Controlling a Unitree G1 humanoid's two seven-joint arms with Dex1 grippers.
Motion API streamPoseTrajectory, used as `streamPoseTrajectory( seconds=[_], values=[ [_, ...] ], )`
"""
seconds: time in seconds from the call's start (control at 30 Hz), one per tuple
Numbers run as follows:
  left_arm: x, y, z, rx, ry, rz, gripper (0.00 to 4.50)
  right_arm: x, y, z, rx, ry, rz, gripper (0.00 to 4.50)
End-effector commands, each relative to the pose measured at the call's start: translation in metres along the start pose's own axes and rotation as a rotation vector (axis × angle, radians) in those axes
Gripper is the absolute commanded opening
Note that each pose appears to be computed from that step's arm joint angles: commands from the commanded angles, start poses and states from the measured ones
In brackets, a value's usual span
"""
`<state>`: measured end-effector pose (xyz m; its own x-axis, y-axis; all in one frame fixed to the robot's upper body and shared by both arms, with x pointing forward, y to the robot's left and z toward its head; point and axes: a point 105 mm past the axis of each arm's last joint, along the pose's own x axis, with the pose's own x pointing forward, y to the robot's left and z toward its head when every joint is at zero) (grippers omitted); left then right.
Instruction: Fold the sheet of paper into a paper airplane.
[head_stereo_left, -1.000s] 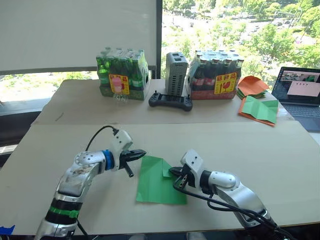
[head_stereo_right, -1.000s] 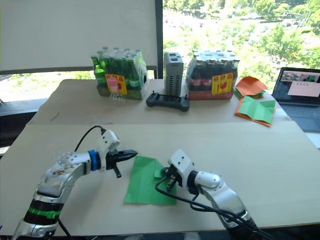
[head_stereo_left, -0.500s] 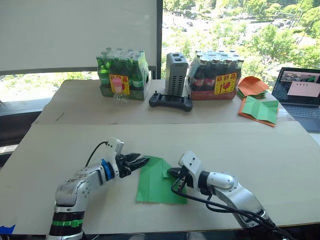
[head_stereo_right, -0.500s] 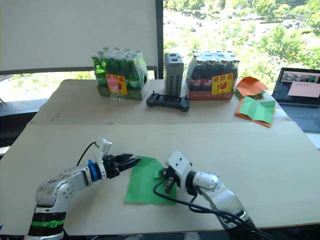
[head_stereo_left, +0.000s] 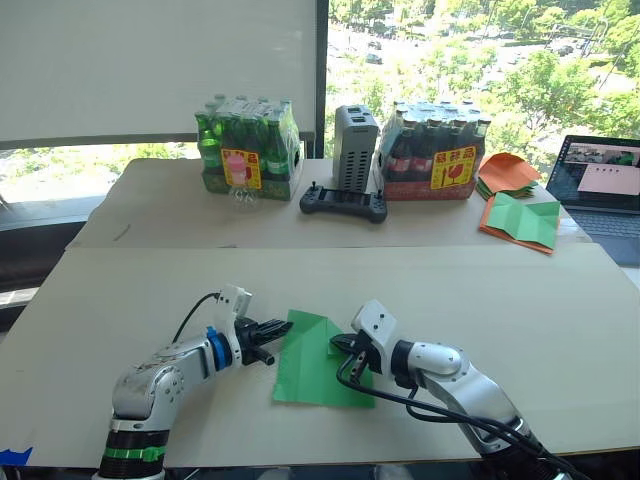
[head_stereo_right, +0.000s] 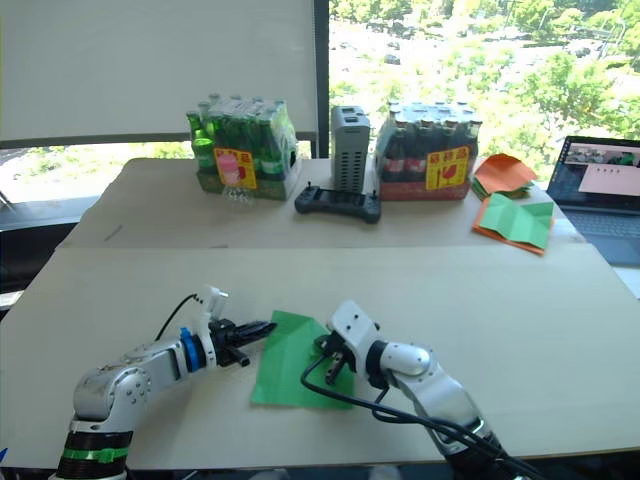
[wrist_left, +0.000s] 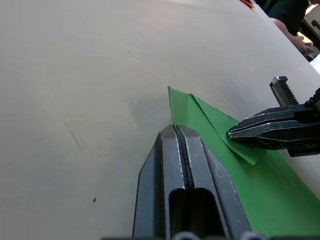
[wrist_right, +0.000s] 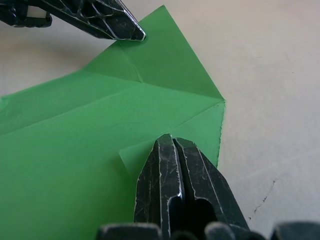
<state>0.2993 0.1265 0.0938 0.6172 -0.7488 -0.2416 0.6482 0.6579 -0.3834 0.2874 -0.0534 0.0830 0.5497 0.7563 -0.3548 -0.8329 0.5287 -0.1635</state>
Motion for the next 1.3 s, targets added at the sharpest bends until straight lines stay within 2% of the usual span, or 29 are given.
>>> streamPoseTrajectory(
  seconds=[0.03,0.2,0.33,0.63,0.73,0.97,1.3],
  values=[
    [0.000,-0.015,0.014,0.118,-0.023,-0.050,0.03,0.000,0.001,0.005,-0.009,-0.011,0.001,0.00],
    [0.001,-0.025,0.012,0.171,0.002,-0.100,0.03,0.000,0.001,0.004,-0.003,-0.009,-0.003,0.00],
    [0.003,-0.017,-0.005,0.241,0.091,-0.068,0.03,0.001,0.001,0.004,0.004,-0.012,-0.006,0.00],
    [0.015,-0.022,-0.006,0.324,0.105,-0.101,0.03,0.003,0.000,0.007,0.022,-0.022,-0.029,0.00],
    [0.018,-0.028,-0.012,0.354,0.136,-0.141,0.03,0.004,-0.004,0.009,0.028,-0.032,-0.045,0.00],
    [0.015,-0.020,-0.027,0.430,0.220,-0.121,0.03,0.002,-0.013,0.014,0.034,-0.049,-0.086,0.00],
    [0.016,-0.021,-0.031,0.453,0.241,-0.132,0.03,0.011,-0.025,0.026,0.039,-0.103,-0.138,0.00]
  ],
)
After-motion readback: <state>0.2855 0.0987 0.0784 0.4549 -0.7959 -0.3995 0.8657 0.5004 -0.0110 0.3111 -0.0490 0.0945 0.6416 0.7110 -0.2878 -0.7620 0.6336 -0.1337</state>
